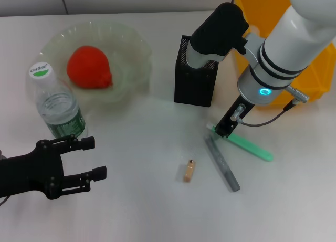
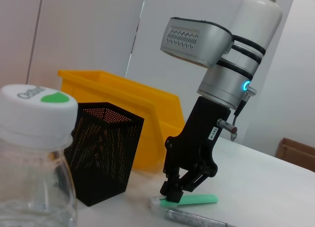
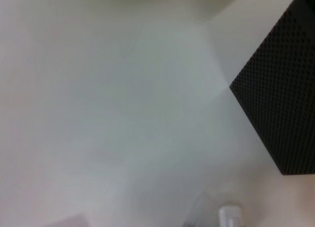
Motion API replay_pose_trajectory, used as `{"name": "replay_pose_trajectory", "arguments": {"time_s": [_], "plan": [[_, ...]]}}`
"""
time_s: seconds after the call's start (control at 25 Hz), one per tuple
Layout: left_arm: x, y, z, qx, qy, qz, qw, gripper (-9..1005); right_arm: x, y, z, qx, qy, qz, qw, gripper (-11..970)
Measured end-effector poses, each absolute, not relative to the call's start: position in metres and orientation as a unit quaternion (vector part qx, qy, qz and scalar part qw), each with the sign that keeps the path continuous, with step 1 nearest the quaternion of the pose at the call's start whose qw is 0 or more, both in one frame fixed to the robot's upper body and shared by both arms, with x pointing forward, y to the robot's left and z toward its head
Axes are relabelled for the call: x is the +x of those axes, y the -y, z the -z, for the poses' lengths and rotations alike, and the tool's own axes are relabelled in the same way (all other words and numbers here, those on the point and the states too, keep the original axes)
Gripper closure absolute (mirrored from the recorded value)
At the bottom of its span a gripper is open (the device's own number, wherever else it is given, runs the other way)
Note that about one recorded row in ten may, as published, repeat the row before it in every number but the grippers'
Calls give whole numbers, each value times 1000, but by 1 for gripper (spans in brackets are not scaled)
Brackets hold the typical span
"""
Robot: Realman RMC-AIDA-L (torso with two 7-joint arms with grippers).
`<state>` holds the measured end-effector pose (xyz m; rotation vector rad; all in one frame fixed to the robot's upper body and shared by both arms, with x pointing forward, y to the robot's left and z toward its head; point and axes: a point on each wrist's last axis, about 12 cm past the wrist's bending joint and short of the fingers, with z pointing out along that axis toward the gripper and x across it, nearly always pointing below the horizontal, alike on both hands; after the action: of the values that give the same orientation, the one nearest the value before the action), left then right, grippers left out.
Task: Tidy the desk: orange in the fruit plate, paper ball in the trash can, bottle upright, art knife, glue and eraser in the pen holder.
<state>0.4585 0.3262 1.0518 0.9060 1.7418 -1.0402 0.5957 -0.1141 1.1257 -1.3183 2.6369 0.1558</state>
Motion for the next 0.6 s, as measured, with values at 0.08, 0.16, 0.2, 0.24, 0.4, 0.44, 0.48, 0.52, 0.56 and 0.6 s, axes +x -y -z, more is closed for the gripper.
{"name": "replay_pose_trajectory", "arguments": {"time_s": [0.08,0.16,0.2,0.24,0.4,0.44,0.48,0.52,0.56,0.6], "plan": [[458,-326,-1052,365,-702,420,444,214,596,115,-1125,-444,-890,-52,94,703],[458,-326,-1052,365,-702,420,444,214,596,115,-1125,-444,-890,-52,92,749],[458,-326,-1052,365,-702,420,444,214,595,115,-1125,-445,-889,-52,92,771],[457,-327,-1052,364,-702,421,444,214,595,115,-1126,-445,-889,-53,91,794],[456,-328,-1051,361,-703,420,445,214,594,117,-1130,-446,-888,-55,93,879],[456,-328,-1051,361,-704,420,445,214,594,117,-1131,-447,-888,-56,94,881],[456,-328,-1051,360,-704,420,445,214,593,118,-1132,-448,-887,-56,94,884],[456,-328,-1051,361,-704,420,445,214,593,118,-1132,-449,-887,-56,94,886],[456,-328,-1051,361,-704,420,445,214,593,118,-1132,-450,-887,-55,94,888],[456,-328,-1051,361,-704,420,445,214,593,118,-1132,-450,-886,-55,93,891]]}}
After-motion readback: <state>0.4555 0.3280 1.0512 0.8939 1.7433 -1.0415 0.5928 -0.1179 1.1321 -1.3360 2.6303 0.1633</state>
